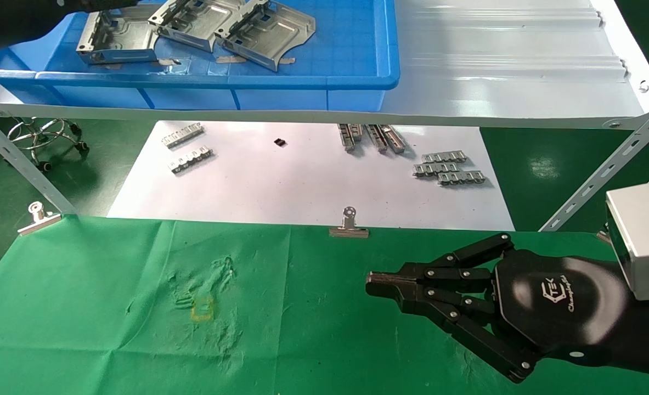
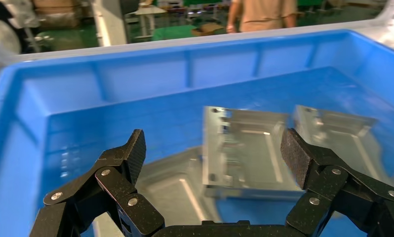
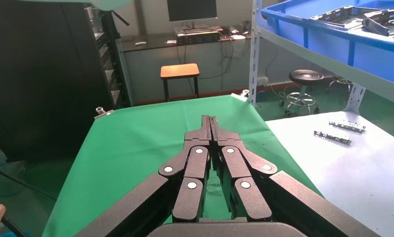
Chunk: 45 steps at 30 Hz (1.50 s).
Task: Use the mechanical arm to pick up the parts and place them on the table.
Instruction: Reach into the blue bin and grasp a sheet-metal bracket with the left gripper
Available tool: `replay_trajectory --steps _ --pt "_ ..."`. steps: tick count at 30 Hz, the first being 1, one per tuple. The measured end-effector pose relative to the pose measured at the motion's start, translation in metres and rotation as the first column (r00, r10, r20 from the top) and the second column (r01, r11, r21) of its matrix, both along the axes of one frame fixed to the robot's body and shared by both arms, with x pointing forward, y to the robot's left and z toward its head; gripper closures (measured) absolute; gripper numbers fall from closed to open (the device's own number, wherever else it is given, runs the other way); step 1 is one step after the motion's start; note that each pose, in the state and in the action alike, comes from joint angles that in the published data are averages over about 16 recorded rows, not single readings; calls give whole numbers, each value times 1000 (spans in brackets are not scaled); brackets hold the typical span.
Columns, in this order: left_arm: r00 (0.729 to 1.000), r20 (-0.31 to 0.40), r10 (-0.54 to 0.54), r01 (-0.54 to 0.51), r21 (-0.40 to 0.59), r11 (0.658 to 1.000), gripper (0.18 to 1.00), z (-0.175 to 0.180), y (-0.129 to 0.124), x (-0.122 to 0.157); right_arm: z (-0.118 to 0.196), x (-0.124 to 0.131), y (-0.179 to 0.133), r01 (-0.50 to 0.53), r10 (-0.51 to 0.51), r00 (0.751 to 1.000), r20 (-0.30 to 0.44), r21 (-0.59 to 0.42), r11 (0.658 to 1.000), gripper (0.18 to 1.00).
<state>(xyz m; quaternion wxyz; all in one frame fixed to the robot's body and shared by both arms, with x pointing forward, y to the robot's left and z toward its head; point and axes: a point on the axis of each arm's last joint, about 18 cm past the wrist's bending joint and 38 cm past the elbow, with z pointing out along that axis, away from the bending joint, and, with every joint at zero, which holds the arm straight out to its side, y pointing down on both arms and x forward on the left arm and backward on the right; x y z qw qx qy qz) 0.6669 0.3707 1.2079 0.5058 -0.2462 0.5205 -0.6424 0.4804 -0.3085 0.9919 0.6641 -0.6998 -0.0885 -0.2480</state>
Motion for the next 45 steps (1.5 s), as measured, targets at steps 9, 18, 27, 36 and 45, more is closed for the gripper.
replay_trajectory --steps 9,18,27,36,45 --pt "995 -48 85 -86 -21 996 183 9 10 14 0 0 0 0 0 1000 0 0 1000 987" --pt "987 -95 132 -135 -27 990 183 5 20 20 0 0 0 0 0 1000 0 0 1000 987" --pt "980 -119 158 -161 -17 987 187 -2 27 23 0 0 0 0 0 1000 0 0 1000 987" --pt "975 -134 175 -175 17 985 227 -6 31 23 0 0 0 0 0 1000 0 0 1000 987" --pt "970 -145 195 -191 46 981 342 -10 33 24 0 0 0 0 0 1000 0 0 1000 987"
